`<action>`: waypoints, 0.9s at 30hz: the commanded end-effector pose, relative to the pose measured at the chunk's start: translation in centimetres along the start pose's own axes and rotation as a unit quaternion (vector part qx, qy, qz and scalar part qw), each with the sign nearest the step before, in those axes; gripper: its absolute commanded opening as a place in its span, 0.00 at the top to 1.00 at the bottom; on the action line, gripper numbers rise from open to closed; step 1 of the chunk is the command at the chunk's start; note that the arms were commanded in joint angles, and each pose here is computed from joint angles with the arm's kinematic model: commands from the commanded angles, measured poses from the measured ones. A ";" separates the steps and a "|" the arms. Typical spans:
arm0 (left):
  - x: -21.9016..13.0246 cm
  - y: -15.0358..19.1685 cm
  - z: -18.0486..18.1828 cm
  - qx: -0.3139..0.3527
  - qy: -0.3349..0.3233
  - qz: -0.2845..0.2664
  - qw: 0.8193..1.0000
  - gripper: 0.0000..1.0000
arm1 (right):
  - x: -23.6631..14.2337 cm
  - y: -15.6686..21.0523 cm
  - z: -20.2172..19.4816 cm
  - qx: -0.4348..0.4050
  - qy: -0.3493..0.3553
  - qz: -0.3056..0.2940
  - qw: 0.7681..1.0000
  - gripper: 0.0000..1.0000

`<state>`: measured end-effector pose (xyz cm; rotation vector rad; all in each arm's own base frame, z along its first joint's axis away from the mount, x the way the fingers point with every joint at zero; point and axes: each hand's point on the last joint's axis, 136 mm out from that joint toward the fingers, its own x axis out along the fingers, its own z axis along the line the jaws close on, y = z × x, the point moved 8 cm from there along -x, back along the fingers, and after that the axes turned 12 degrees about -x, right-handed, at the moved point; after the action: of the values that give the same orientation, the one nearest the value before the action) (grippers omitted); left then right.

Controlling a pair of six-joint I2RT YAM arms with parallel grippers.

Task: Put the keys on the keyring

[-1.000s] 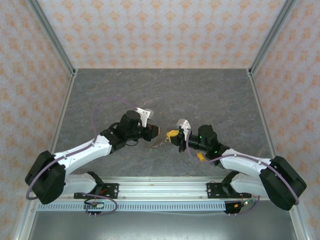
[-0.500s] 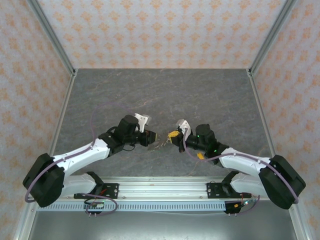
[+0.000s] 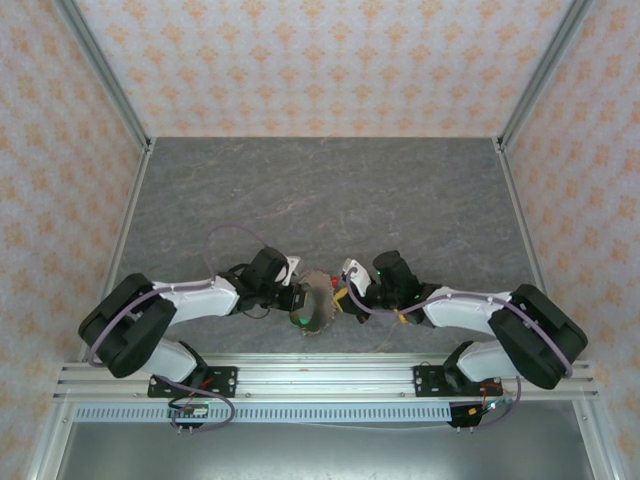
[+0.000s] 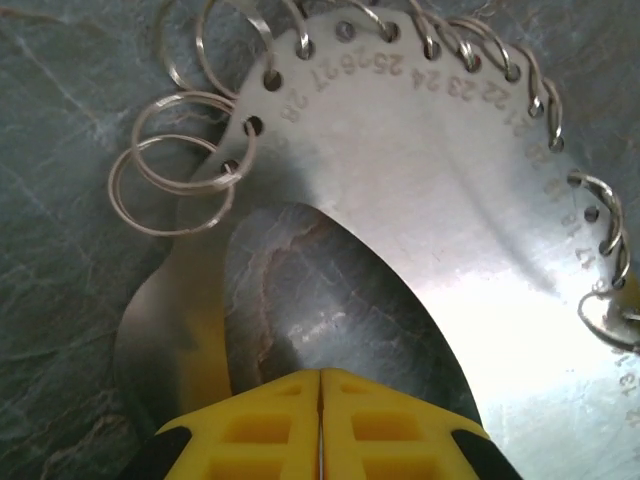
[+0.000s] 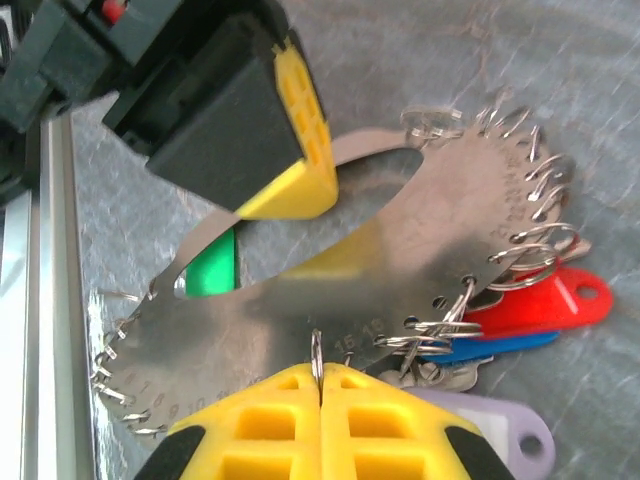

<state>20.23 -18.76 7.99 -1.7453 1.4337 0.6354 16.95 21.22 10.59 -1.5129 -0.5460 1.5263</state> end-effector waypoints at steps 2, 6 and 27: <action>1.5 0.8 0.5 0.001 -0.006 0.024 1.000 0.94 | 0.4 -0.5 0.5 -0.037 -0.038 -0.006 0.999 1.00; 2.1 1.1 1.0 -0.003 -0.017 0.027 0.999 0.95 | 1.0 0.2 0.1 -0.053 -0.025 0.025 0.998 1.00; 1.8 1.2 1.1 -0.002 -0.039 0.020 0.999 0.97 | 1.2 1.3 1.1 -0.027 -0.003 0.127 0.992 1.00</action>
<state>21.20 -19.72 7.64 -1.7592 1.4034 0.5805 15.80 22.14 9.39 -1.6423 -0.5096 1.7087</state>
